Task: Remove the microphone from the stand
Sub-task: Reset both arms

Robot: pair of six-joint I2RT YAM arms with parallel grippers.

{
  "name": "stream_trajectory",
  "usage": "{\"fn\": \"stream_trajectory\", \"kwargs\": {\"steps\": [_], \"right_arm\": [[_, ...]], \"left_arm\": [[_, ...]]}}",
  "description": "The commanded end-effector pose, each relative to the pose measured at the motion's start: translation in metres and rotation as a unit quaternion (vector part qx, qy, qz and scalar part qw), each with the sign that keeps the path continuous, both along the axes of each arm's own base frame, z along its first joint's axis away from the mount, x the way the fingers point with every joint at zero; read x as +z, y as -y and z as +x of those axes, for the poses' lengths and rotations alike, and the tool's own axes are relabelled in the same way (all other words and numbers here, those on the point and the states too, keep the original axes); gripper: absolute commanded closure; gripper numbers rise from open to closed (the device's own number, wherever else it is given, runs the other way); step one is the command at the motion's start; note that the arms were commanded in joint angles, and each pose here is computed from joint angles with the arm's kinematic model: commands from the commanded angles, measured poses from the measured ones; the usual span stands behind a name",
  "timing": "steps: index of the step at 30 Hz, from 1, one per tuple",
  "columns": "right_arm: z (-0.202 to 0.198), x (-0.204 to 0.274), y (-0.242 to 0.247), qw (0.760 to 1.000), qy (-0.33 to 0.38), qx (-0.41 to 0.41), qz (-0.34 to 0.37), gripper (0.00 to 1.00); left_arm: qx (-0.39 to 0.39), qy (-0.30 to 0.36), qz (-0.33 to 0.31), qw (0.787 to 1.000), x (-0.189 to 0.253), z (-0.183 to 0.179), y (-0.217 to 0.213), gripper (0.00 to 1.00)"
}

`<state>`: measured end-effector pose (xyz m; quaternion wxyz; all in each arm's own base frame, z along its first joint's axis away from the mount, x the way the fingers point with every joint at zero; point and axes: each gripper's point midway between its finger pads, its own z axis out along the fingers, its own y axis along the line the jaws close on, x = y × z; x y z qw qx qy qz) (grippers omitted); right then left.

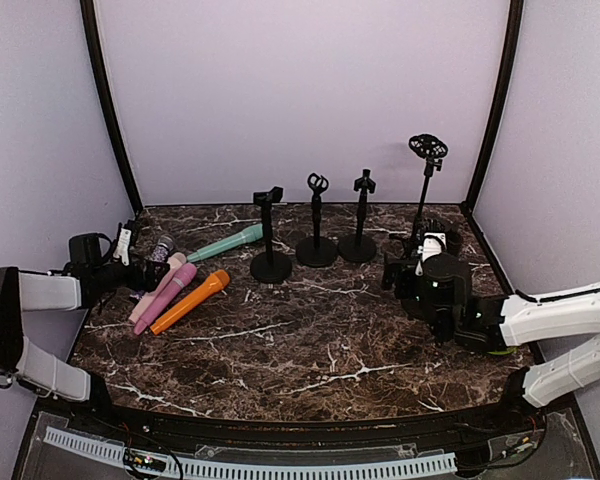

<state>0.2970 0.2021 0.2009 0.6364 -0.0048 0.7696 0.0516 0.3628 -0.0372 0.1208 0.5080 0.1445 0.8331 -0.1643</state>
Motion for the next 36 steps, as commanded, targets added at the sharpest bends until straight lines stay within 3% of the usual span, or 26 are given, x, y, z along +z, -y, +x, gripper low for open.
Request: {"fn": "stream_trajectory", "kwargs": {"steps": [1,8,16,25,36], "right_arm": [[-0.005,0.001,0.046,0.995,0.039,-0.083,-0.030,0.00],[0.008,-0.005,0.102,0.985,0.036,-0.146,-0.087,0.00],[0.020,-0.004,0.161,0.976,0.065,-0.194,-0.069,0.00],[0.030,-0.014,0.219,0.962,0.089,-0.246,-0.076,0.00],[0.048,-0.033,0.241,0.968,0.092,-0.228,-0.051,0.00]], "left_arm": [[0.020,0.102,0.012,0.994,0.021,0.017,-0.009,0.01],[0.045,0.100,0.017,0.994,0.003,0.024,-0.018,0.01],[0.051,0.157,-0.008,0.986,0.013,0.024,-0.016,0.01],[0.073,0.163,-0.009,0.984,0.013,0.021,-0.022,0.01],[0.126,0.182,-0.004,0.975,0.015,0.010,-0.036,0.01]]}}
